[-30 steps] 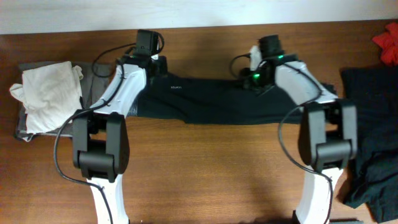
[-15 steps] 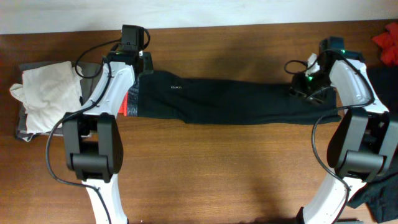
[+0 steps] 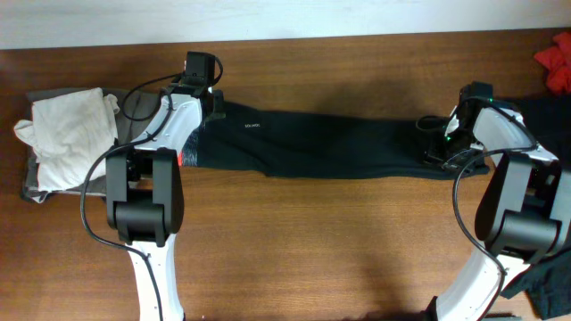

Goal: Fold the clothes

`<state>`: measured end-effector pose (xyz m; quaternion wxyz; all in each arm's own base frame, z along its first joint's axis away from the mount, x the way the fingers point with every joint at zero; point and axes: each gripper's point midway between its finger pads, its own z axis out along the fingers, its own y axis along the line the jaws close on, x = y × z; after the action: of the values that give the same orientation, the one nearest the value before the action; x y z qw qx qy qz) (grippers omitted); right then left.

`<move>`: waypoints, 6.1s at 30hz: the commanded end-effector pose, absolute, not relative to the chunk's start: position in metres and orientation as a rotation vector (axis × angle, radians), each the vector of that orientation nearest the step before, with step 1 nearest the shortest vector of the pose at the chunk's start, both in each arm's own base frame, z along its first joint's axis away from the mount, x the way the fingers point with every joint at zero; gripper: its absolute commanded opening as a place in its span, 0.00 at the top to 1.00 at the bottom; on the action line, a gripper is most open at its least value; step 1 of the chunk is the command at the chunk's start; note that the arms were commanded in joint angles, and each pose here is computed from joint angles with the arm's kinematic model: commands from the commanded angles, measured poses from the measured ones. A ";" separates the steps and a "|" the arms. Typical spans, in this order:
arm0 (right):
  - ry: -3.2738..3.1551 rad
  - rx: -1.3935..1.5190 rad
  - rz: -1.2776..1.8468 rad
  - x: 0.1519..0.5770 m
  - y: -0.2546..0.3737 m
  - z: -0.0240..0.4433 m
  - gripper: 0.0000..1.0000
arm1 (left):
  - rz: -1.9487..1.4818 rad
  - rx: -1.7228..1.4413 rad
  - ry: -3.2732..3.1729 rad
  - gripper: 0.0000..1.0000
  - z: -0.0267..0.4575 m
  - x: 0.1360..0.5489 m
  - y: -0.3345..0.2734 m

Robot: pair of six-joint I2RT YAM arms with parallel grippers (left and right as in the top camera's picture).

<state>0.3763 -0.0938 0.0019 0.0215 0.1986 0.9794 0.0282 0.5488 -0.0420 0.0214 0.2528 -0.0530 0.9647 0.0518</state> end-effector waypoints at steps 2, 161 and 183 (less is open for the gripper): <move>3.041 0.627 0.095 0.374 -0.095 0.008 0.44 | 0.150 -0.134 2.564 0.94 0.052 0.560 -0.040; 2.982 -0.078 0.703 0.437 0.188 0.117 0.38 | 0.083 -0.501 2.772 0.43 0.217 0.402 0.046; 3.113 -0.158 0.510 0.384 0.212 -0.015 0.94 | 0.083 -0.501 2.772 0.43 0.217 0.402 0.046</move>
<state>0.4006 0.2164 0.0052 0.0153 -0.0565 0.9812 0.1841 0.4032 0.0470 0.2102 0.1520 -0.1688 0.9732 0.0361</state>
